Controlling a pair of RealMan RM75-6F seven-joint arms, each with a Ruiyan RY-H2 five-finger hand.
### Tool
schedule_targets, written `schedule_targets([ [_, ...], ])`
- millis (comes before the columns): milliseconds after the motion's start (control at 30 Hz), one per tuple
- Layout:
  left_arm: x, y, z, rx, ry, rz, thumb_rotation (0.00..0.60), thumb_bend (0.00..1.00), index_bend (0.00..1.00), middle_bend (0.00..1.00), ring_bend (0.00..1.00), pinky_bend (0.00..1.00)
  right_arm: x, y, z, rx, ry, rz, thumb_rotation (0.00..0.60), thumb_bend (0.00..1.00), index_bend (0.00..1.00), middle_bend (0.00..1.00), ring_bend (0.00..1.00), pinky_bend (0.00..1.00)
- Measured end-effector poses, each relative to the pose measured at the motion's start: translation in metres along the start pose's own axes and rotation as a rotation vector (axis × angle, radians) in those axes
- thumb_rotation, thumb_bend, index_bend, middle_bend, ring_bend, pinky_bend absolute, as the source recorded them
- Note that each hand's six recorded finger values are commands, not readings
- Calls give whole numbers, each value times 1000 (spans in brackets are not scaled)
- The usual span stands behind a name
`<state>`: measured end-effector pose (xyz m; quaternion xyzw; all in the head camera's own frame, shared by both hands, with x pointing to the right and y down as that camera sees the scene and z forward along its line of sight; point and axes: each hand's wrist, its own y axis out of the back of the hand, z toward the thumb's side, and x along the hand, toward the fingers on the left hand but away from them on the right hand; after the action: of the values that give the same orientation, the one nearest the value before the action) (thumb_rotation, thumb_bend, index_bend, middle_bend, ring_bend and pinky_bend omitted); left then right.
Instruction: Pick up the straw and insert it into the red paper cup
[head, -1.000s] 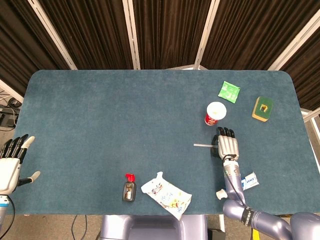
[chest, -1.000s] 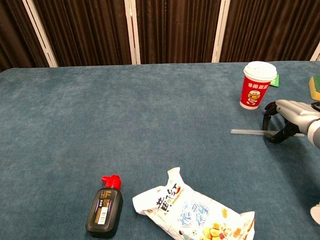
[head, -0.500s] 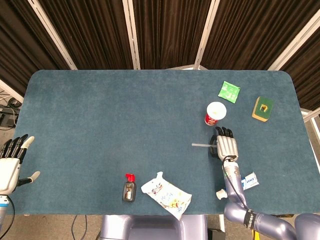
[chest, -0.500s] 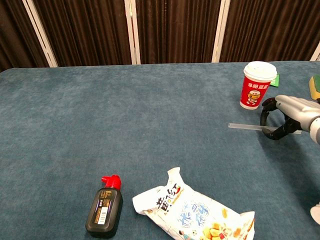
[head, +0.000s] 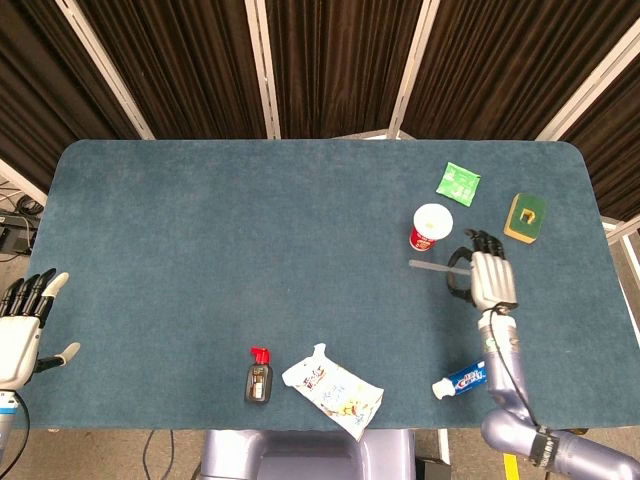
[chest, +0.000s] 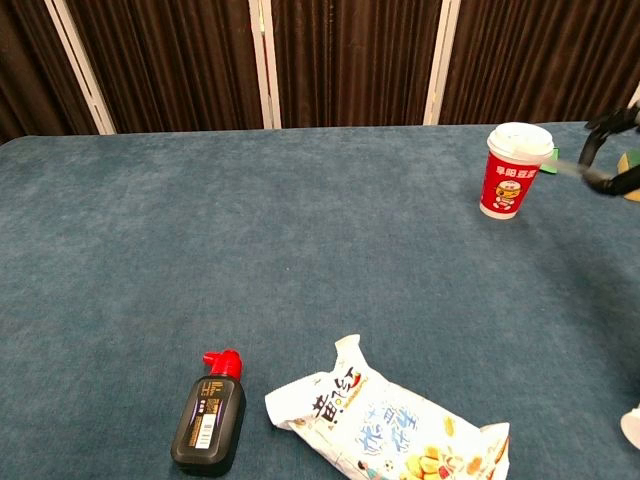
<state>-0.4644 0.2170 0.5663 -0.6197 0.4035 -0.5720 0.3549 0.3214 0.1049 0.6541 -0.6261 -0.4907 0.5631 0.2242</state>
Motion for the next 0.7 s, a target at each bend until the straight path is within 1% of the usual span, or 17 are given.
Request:
schedule_targets([
  [67,0,0,0,9,-2,3,600,176,23,0,0,0,-3,15,-1,-42,-13,-31,600,457,555,111,0,0],
  [167,0,0,0,15,-2,6,600,176,23,0,0,0,-8,34,-1,-150,-31,-74,600,455,574,131,0,0],
  [267,0,-1,1,14,-1,4,600,175,23,0,0,0,-13,50,1,-311,-44,-100,600,455,589,148,0,0],
  [367,1,-1,1,15,-1,2,600,175,23,0,0,0,-20,61,6,-524,-51,-94,600,455,600,160,0,0],
  [400,1,-1,1,16,-1,2,600,175,23,0,0,0,-22,64,9,-594,-51,-87,600,455,603,162,0,0],
  [433,1,-1,1,15,0,1,600,177,23,0,0,0,-26,67,13,-687,-50,-76,600,455,606,164,0,0],
  [500,1,-1,0,12,0,1,600,176,23,0,0,0,-33,72,20,-821,-43,-65,600,455,606,166,0,0],
  [567,1,0,1,8,-2,7,600,176,24,0,0,0,-44,81,30,-975,-30,-79,600,455,606,177,0,0],
  [700,0,1,0,3,-1,11,600,177,24,0,0,0,-57,83,43,-1141,-17,-101,600,459,607,190,0,0],
])
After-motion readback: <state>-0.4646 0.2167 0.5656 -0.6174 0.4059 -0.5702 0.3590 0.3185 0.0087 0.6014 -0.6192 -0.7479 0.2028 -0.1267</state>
